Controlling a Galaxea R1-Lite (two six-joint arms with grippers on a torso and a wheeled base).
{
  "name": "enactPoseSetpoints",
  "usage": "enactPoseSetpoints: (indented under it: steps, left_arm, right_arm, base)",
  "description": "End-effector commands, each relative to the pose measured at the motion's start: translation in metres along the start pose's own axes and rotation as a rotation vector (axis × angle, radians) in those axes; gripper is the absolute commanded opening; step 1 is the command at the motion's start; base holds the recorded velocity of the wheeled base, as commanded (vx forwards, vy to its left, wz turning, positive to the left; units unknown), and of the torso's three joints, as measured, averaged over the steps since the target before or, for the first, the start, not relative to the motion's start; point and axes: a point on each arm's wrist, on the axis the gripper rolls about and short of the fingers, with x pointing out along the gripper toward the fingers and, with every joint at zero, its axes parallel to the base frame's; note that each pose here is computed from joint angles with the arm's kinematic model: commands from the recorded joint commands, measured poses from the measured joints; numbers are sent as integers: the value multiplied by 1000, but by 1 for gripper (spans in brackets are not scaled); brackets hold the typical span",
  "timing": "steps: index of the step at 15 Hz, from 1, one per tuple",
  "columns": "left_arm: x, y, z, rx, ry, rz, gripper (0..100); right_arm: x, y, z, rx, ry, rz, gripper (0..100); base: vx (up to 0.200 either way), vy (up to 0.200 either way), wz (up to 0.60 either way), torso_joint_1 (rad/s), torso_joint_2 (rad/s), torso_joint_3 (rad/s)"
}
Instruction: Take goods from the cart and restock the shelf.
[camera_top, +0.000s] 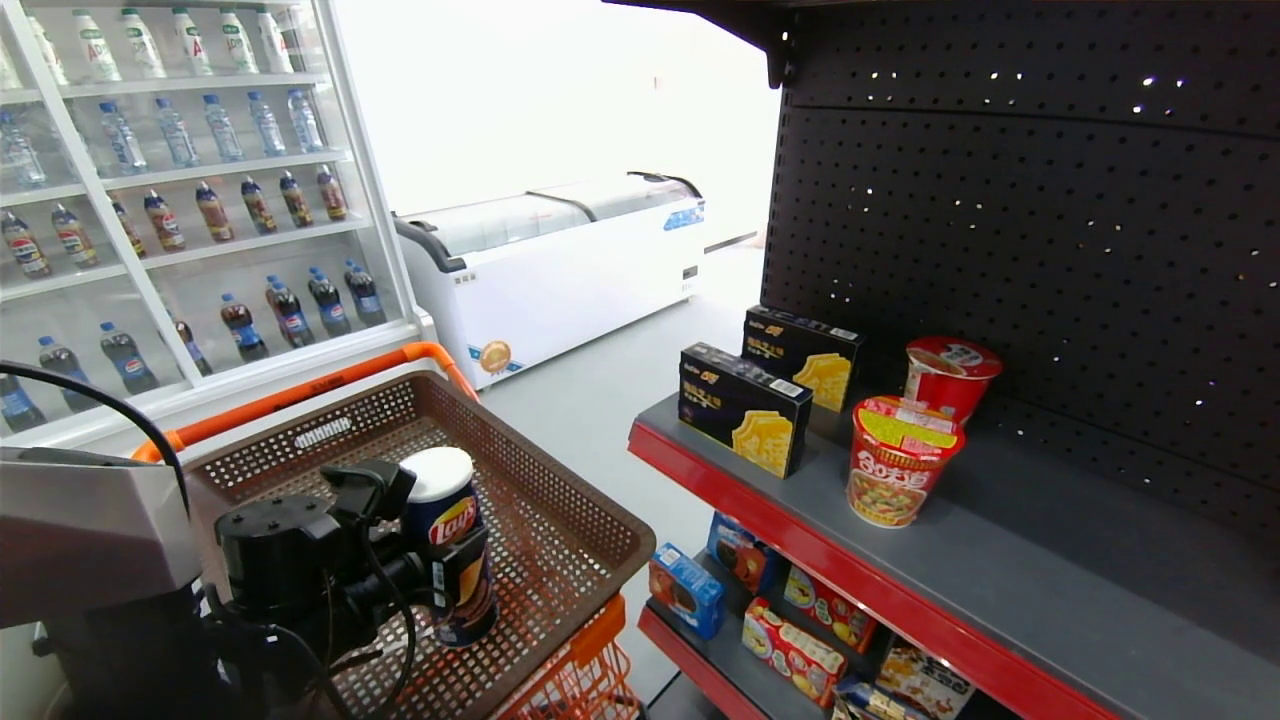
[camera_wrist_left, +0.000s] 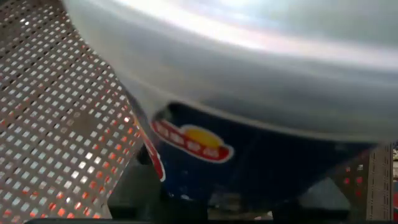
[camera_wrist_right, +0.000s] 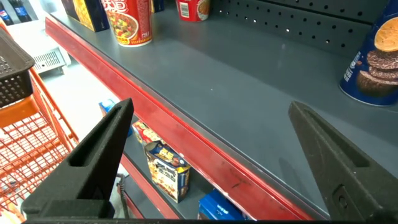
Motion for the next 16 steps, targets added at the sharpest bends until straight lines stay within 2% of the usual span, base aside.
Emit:
enactPoseSetpoints:
  steps: [1, 3, 5, 7, 9, 11, 12, 14, 15, 16]
  left_arm:
    - [-19, -3, 24, -24, -59, 49, 0]
    - [-35, -1, 39, -20, -80, 64, 0]
    - [-55, -4, 67, -28, -133, 48, 0]
    - [-67, -4, 74, -37, -118, 51, 0]
    - [-104, -8, 84, -44, -80, 44, 0]
    - [-133, -14, 80, -48, -48, 34, 0]
    - [-143, -16, 77, -47, -51, 30, 0]
    - [-174, -20, 60, -18, -69, 27, 0]
    - [-178, -21, 59, -17, -81, 30, 0]
    - [-195, -23, 58, -22, -118, 32, 0]
  right_arm:
    - [0, 0, 0, 0, 1, 0, 100]
    - [0, 0, 0, 0, 1, 0, 100]
    - [0, 0, 0, 0, 1, 0, 100]
    - [0, 0, 0, 0, 1, 0, 100]
    - [0, 0, 0, 0, 1, 0, 100]
    - [0, 0, 0, 0, 1, 0, 100]
    - [0, 0, 0, 0, 1, 0, 100]
    - [0, 0, 0, 0, 1, 0, 100]
    - [0, 0, 0, 0, 1, 0, 100]
    - [0, 0, 0, 0, 1, 0, 100]
  base:
    - [0, 0, 0, 0, 0, 0]
    - [0, 0, 0, 0, 0, 0]
    - [0, 0, 0, 0, 0, 0]
    - [0, 0, 0, 0, 0, 0]
    - [0, 0, 0, 0, 0, 0]
    - [0, 0, 0, 0, 0, 0]
    - [0, 0, 0, 0, 0, 0]
    - [0, 0, 0, 0, 0, 0]
    - [0, 0, 0, 0, 0, 0]
    - [0, 0, 0, 0, 0, 0]
